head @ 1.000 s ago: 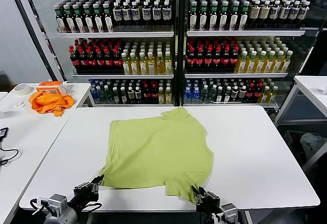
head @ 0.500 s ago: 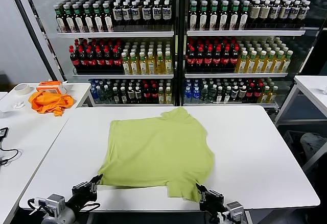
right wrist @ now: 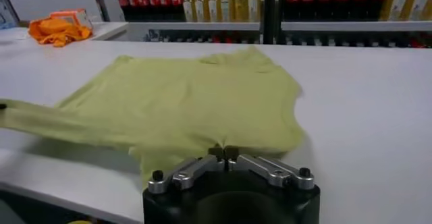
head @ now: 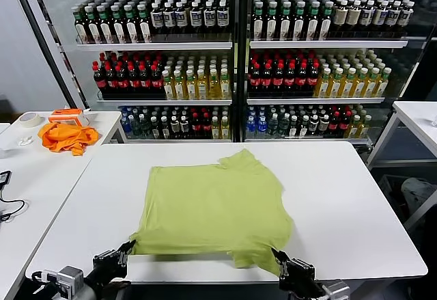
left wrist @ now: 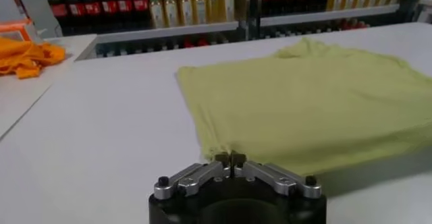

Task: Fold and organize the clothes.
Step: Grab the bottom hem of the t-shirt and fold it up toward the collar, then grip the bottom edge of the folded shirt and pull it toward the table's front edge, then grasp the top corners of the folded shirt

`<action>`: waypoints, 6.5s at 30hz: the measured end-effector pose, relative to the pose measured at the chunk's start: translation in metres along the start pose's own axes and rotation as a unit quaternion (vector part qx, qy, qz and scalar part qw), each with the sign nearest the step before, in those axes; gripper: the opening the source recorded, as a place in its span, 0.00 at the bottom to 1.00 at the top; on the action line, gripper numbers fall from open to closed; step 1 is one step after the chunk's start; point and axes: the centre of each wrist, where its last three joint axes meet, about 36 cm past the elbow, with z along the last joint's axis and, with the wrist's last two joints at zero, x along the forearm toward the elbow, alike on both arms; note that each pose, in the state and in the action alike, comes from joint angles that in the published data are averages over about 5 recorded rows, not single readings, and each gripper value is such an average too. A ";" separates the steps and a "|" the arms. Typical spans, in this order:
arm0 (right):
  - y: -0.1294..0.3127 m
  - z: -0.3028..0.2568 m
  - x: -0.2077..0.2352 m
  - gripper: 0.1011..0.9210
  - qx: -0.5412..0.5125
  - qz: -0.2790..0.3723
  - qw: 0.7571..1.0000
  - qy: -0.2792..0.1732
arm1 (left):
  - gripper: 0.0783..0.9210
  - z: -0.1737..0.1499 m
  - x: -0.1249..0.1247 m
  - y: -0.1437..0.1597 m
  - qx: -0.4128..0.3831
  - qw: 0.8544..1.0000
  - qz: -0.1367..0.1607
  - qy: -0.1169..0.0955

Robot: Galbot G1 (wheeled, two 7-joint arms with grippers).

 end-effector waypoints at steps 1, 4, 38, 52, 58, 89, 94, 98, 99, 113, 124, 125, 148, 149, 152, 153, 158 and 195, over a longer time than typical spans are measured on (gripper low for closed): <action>0.000 -0.001 -0.001 0.00 0.000 0.000 1.000 -0.001 | 0.01 -0.001 0.000 0.000 -0.001 1.000 0.000 0.000; -0.003 -0.004 -0.007 0.00 0.001 0.002 1.000 -0.005 | 0.01 -0.003 -0.004 0.004 -0.001 1.000 0.003 -0.006; -0.052 -0.026 -0.142 0.00 -0.008 0.019 1.000 -0.012 | 0.01 -0.038 -0.155 0.055 0.039 0.996 0.045 -0.074; -0.061 -0.023 -0.165 0.33 -0.016 0.028 0.999 0.004 | 0.27 -0.036 -0.187 0.069 0.032 0.997 0.020 -0.062; -0.066 -0.028 -0.155 0.54 -0.012 0.028 1.000 -0.001 | 0.47 -0.036 -0.186 0.078 0.031 0.997 0.009 -0.063; -0.056 -0.001 -0.128 0.38 -0.011 0.047 0.999 0.020 | 0.45 -0.011 -0.145 0.025 0.023 1.000 0.003 0.007; -0.056 -0.001 -0.126 0.21 -0.009 0.048 0.999 0.018 | 0.28 -0.009 -0.141 0.022 0.015 1.000 0.001 0.015; -0.057 -0.001 -0.121 0.07 -0.006 0.047 0.999 0.017 | 0.14 -0.009 -0.138 0.021 0.011 1.000 0.001 0.018; -0.057 -0.001 -0.120 0.04 -0.005 0.046 0.999 0.017 | 0.11 -0.009 -0.137 0.021 0.010 1.000 0.001 0.019; -0.049 0.005 -0.073 0.00 0.014 0.031 0.999 0.020 | 0.01 -0.006 -0.106 0.006 0.006 1.000 0.021 0.018; -0.049 0.015 -0.034 0.00 0.020 0.045 0.998 0.033 | 0.01 -0.004 -0.081 -0.001 -0.002 0.999 0.035 0.010; -0.048 0.016 -0.031 0.00 0.019 0.047 0.998 0.034 | 0.01 -0.003 -0.079 -0.002 -0.002 0.999 0.035 0.010; -0.042 -0.006 -0.004 0.35 0.047 0.067 0.997 0.004 | 0.44 -0.009 -0.065 -0.006 -0.013 0.999 0.028 -0.013; -0.044 -0.010 -0.005 0.39 0.049 0.069 0.996 -0.002 | 0.47 -0.011 -0.066 -0.006 -0.010 0.999 0.030 -0.019; -0.048 -0.021 -0.013 0.50 0.051 0.074 0.996 -0.020 | 0.58 -0.016 -0.069 -0.006 0.001 0.999 0.035 -0.041; -0.050 -0.025 -0.017 0.53 0.050 0.076 0.996 -0.026 | 0.61 -0.018 -0.071 -0.006 0.004 0.998 0.037 -0.048; -0.061 -0.042 -0.051 0.71 0.040 0.080 0.995 -0.052 | 0.78 -0.029 -0.089 -0.001 0.013 0.997 0.038 -0.071; -0.054 -0.104 -0.331 0.88 -0.018 0.076 0.997 -0.026 | 0.88 -0.069 -0.241 0.078 0.018 0.999 0.013 -0.038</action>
